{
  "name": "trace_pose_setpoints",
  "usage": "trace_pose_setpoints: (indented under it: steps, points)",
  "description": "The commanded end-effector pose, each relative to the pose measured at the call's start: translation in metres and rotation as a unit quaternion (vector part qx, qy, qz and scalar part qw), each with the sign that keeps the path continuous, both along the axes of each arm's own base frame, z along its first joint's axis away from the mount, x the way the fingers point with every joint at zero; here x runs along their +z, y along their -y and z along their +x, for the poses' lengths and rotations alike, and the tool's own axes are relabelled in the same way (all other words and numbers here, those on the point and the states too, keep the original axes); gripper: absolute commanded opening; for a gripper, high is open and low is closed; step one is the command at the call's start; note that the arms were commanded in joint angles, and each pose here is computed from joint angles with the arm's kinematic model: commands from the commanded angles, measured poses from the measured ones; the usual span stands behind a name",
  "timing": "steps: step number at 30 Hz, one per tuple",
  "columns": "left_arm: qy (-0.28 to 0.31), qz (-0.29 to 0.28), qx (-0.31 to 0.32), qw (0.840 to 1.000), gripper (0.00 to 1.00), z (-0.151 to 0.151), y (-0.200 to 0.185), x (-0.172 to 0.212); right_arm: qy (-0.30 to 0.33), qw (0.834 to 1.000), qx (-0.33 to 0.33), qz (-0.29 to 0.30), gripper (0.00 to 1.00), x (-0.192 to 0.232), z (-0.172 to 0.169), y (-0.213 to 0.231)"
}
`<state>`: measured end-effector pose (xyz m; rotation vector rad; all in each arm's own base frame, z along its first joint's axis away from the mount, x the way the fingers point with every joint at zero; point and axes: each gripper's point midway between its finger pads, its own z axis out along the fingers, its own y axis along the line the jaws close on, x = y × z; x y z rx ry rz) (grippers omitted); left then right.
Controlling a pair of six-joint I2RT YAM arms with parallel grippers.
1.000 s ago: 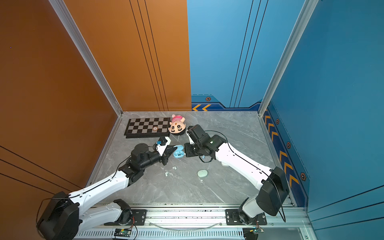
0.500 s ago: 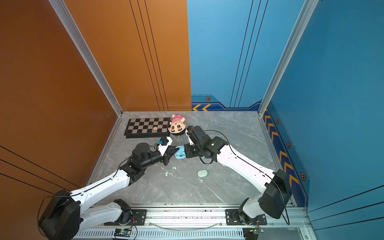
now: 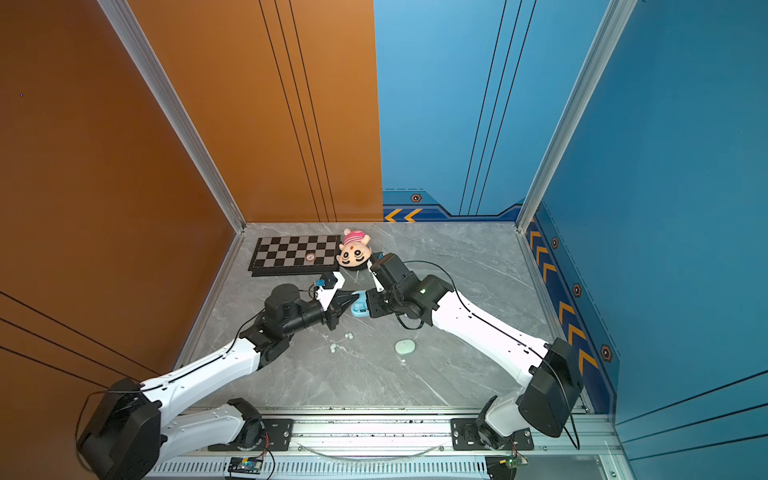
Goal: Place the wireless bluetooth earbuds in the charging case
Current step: 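Carry the earbud with the right gripper into a slot of the held case, then open the right gripper to release the earbud and lift away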
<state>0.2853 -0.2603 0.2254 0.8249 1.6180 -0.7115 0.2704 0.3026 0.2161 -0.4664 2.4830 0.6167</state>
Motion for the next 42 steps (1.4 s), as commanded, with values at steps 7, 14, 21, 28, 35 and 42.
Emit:
trace_pose_setpoints:
  steps: [7, 14, 21, 28, 35, 42]
  points:
    - [0.007, -0.012, -0.011, 1.0, 0.0, -0.001, 0.006, 0.011, 0.002, 1.0, 0.0, -0.001, 0.3, -0.006, 0.003, -0.004]
    - [0.004, -0.009, -0.01, 1.0, 0.0, 0.0, 0.005, 0.007, -0.001, 1.0, 0.0, 0.015, 0.34, -0.001, 0.003, -0.007]
    - [-0.001, -0.006, -0.007, 1.0, 0.0, 0.001, 0.005, 0.002, -0.012, 0.999, 0.006, 0.052, 0.36, 0.006, 0.0, -0.013]
    - [0.002, -0.008, -0.005, 1.0, 0.0, 0.002, 0.005, 0.004, -0.026, 0.997, 0.013, 0.067, 0.36, 0.003, -0.003, -0.016]
    - [0.001, -0.011, -0.003, 1.0, 0.0, 0.004, 0.005, 0.004, -0.019, 0.997, 0.016, 0.075, 0.36, 0.011, -0.006, -0.015]
    - [0.004, -0.016, -0.004, 1.0, 0.0, 0.005, 0.006, 0.009, -0.012, 0.998, 0.005, 0.069, 0.36, 0.011, -0.004, -0.009]
